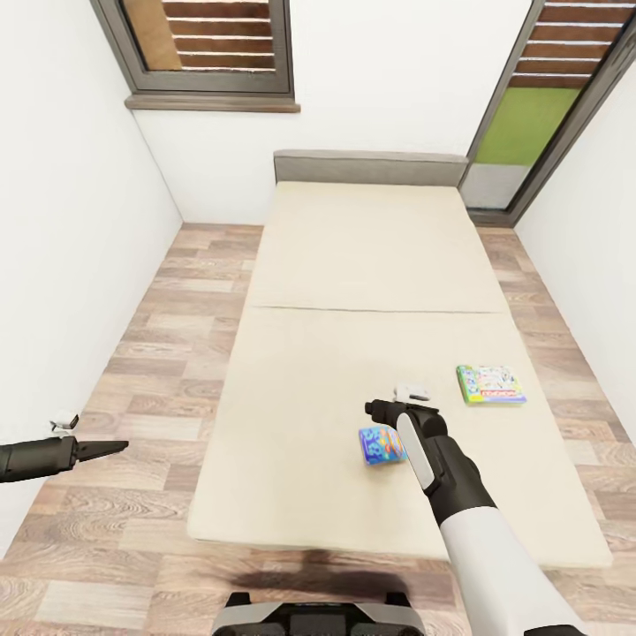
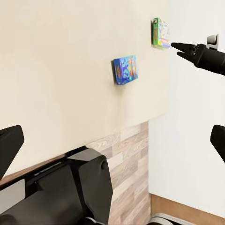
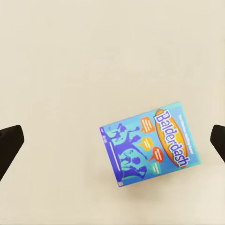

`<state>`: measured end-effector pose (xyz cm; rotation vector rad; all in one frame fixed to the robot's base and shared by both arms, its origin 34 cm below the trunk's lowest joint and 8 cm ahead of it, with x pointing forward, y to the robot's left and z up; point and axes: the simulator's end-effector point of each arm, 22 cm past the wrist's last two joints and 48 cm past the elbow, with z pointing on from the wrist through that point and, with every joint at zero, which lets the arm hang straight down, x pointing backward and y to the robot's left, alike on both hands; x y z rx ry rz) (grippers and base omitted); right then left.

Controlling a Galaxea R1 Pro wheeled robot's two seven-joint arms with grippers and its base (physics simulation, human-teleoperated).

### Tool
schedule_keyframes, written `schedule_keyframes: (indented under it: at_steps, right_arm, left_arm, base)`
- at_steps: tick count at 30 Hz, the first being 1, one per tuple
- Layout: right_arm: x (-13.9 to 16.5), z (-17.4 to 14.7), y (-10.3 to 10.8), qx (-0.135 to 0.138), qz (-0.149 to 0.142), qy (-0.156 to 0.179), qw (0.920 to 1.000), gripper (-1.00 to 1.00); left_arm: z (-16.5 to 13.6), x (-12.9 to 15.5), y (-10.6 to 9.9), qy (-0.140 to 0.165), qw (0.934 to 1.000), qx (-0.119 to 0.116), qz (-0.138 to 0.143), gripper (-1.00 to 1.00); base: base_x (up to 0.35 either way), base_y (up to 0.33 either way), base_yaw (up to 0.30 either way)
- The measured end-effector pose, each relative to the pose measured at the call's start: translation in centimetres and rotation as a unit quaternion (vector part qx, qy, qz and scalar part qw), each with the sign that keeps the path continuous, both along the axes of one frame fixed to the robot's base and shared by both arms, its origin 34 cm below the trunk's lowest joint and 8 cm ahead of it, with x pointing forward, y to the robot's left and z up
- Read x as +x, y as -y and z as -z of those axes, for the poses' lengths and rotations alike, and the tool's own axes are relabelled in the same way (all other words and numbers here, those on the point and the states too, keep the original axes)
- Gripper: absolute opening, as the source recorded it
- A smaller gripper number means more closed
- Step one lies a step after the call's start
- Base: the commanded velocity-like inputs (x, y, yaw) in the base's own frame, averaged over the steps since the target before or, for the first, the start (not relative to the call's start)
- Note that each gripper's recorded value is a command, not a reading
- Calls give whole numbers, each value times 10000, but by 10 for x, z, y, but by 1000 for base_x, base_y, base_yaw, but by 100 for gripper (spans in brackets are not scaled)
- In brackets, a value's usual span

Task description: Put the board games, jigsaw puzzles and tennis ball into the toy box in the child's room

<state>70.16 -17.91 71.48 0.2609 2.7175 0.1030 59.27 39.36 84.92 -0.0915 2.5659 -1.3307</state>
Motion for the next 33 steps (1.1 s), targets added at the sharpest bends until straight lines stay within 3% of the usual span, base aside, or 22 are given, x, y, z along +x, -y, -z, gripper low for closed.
schedule_keyframes:
  at_steps: [16, 22, 33]
  right_arm:
    - [-7, 18, 3, 1, 41, -124, 9999, 100]
    - [36, -2, 7, -12, 45, 108, 9999, 100]
    - [82, -12, 5, -33, -132, -114, 9998, 100]
  left_arm:
    - [13, -4, 2, -133, 9999, -26, -6, 100]
    - [18, -6, 3, -183, 9998, -31, -5, 100]
    - [27, -9, 3, -273, 9996, -31, -2, 100]
  base:
    - [0, 0, 0]
    - [0, 0, 0]
    - [0, 0, 0]
